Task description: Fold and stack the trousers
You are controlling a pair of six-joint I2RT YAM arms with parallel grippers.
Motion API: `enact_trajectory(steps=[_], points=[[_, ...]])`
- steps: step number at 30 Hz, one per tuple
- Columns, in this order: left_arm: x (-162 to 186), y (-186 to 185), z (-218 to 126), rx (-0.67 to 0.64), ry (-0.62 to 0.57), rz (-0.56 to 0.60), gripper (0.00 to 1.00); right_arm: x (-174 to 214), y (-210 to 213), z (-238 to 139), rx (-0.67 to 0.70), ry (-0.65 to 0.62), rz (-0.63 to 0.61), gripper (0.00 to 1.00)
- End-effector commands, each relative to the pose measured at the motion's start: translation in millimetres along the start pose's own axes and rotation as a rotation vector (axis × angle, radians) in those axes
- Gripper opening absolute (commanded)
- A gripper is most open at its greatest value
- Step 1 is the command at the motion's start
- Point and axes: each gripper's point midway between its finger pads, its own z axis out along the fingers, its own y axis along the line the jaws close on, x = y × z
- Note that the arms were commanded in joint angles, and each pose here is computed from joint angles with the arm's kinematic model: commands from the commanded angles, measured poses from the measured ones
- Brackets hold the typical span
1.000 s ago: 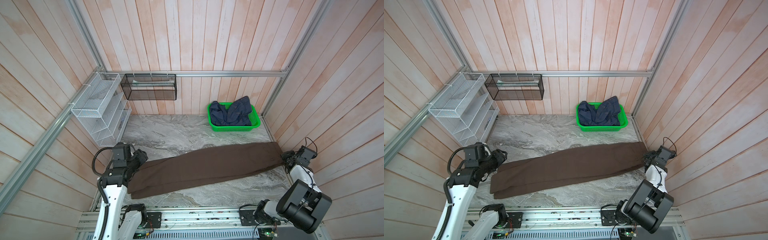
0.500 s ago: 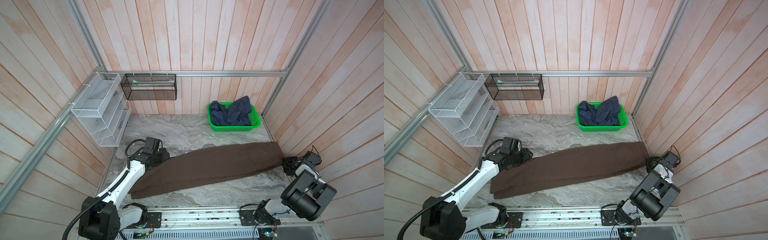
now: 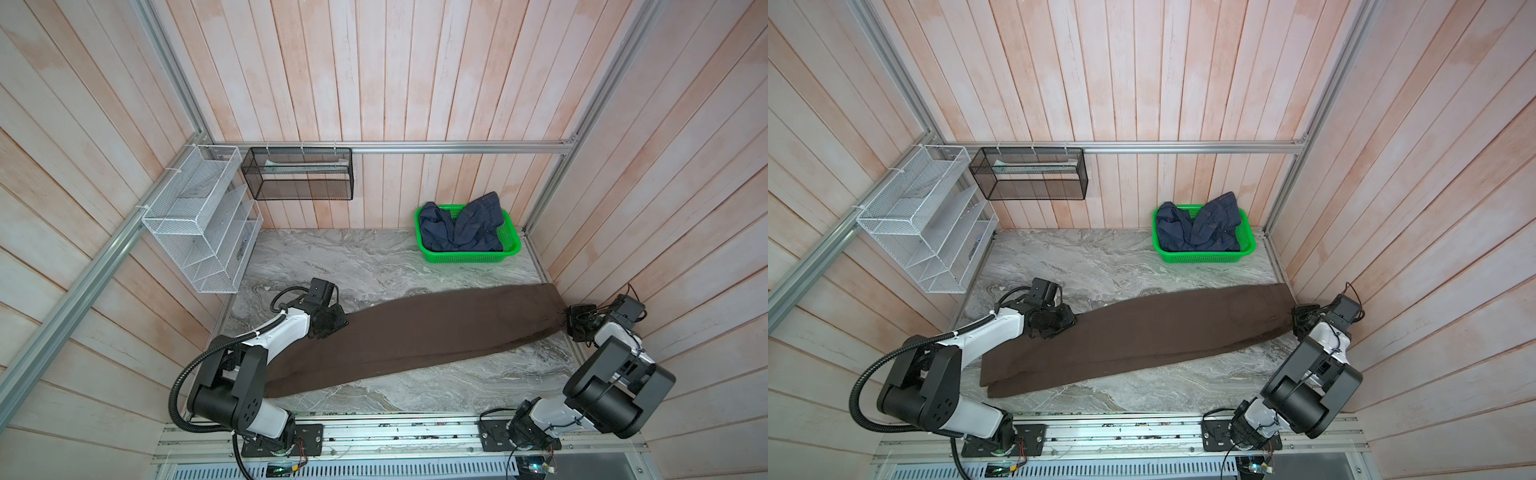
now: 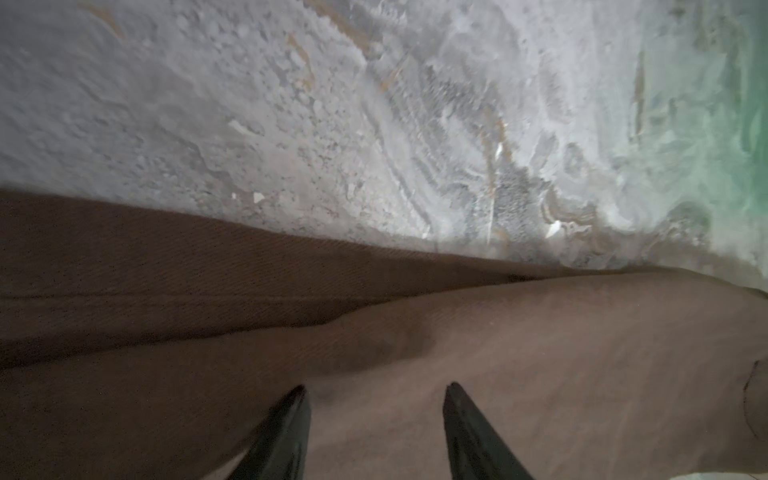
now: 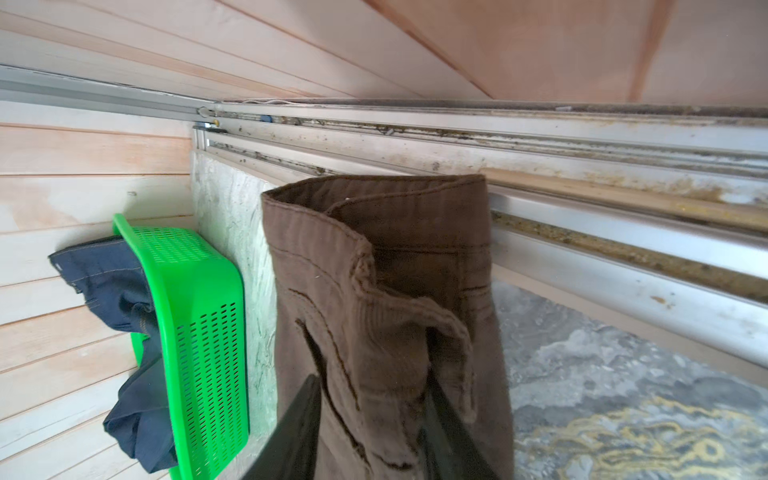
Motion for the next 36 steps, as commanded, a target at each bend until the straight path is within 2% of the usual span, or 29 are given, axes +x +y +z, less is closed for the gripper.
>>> enact_trajectory(steps=[1,11,13,16,18,21,23,25,27,28,30,32,36], points=[[-0.8,-2.0,9.4,0.014,0.000,0.026,0.56,0.4,10.4,-5.8,-0.015,0.013,0.000,0.39],[3.6,6.3,24.4,-0.016,0.033,0.037,0.56,3.9,-0.3,19.4,0.022,0.057,0.011,0.32],[5.5,7.4,28.7,-0.017,0.046,0.039,0.55,7.8,0.2,24.5,0.024,0.068,0.007,0.26],[7.5,9.4,34.5,-0.021,0.061,0.042,0.52,12.3,16.1,28.7,0.001,0.075,-0.016,0.11],[8.6,11.0,38.1,-0.024,0.071,0.043,0.47,14.7,38.5,29.9,-0.028,0.073,-0.046,0.01],[11.7,15.4,43.5,-0.032,0.086,0.041,0.38,19.1,97.2,28.5,-0.110,0.062,-0.124,0.00],[12.9,17.7,46.0,-0.033,0.094,0.038,0.32,28.8,152.5,22.6,-0.199,0.056,-0.230,0.00],[15.0,20.3,47.1,-0.036,0.100,0.036,0.28,43.8,214.8,8.2,-0.302,0.043,-0.407,0.00],[15.5,22.3,46.2,-0.037,0.099,0.031,0.26,60.3,249.9,-7.4,-0.351,0.014,-0.553,0.00],[14.7,23.5,45.2,-0.038,0.096,0.028,0.25,64.4,253.9,-12.6,-0.360,-0.006,-0.594,0.00],[13.8,25.4,43.3,-0.038,0.093,0.023,0.25,63.4,242.2,-17.6,-0.371,-0.054,-0.595,0.00],[12.9,26.2,41.1,-0.037,0.088,0.025,0.24,55.2,213.4,-11.5,-0.341,-0.099,-0.576,0.00],[9.8,23.1,37.3,-0.030,0.083,0.030,0.24,35.9,145.2,18.5,-0.221,-0.065,-0.504,0.00]])
